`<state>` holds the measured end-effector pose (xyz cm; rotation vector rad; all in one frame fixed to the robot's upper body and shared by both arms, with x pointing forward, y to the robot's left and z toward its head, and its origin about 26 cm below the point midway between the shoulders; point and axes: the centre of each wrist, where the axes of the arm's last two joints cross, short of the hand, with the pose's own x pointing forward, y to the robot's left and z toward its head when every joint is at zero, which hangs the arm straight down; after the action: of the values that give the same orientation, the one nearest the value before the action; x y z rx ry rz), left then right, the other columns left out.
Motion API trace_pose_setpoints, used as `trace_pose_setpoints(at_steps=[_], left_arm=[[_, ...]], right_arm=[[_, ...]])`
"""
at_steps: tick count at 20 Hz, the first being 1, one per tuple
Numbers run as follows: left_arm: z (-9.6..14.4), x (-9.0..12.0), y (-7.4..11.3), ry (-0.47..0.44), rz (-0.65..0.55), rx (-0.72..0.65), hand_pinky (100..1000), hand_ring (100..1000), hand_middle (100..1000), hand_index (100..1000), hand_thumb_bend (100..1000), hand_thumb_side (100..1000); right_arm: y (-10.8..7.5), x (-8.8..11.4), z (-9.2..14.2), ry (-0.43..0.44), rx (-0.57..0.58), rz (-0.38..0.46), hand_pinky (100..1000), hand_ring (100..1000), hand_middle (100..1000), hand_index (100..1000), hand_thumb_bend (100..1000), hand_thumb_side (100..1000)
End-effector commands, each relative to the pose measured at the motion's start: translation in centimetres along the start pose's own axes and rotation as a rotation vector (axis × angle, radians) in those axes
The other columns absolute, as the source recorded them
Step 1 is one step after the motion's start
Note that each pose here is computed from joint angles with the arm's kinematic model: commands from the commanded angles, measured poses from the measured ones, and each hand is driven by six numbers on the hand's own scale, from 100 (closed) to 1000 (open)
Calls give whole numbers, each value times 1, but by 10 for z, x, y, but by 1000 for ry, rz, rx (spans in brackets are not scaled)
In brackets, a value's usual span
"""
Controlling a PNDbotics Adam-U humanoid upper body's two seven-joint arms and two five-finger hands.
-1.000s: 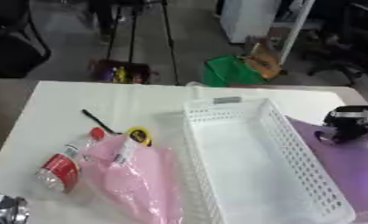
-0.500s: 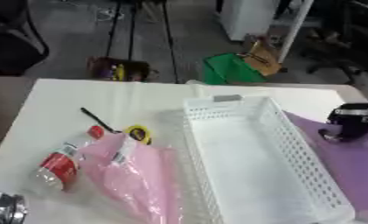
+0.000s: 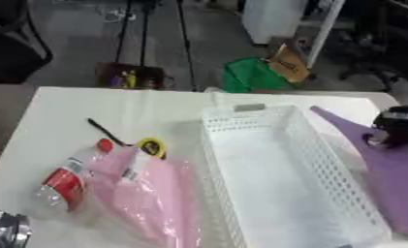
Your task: Pick up objects on the table and place them in the box.
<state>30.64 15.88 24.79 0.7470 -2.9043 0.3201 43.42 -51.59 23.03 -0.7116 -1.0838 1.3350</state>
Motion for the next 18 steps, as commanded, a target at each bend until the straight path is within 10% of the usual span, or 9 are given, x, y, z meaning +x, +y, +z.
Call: trace_pose_setpoints(at_steps=[1,18], left_arm=[[-6,2,1,-30,6,-8,681,655,742,753,100,971],[-5,1,3,-58,9,-31,682,659,745,752,100,975]], right_arm=[[-24,-8,22,-223,278,246,100,100,100,421,100,485],[-25,-9,23,-205,296,225,100,100,100,464,100,370]])
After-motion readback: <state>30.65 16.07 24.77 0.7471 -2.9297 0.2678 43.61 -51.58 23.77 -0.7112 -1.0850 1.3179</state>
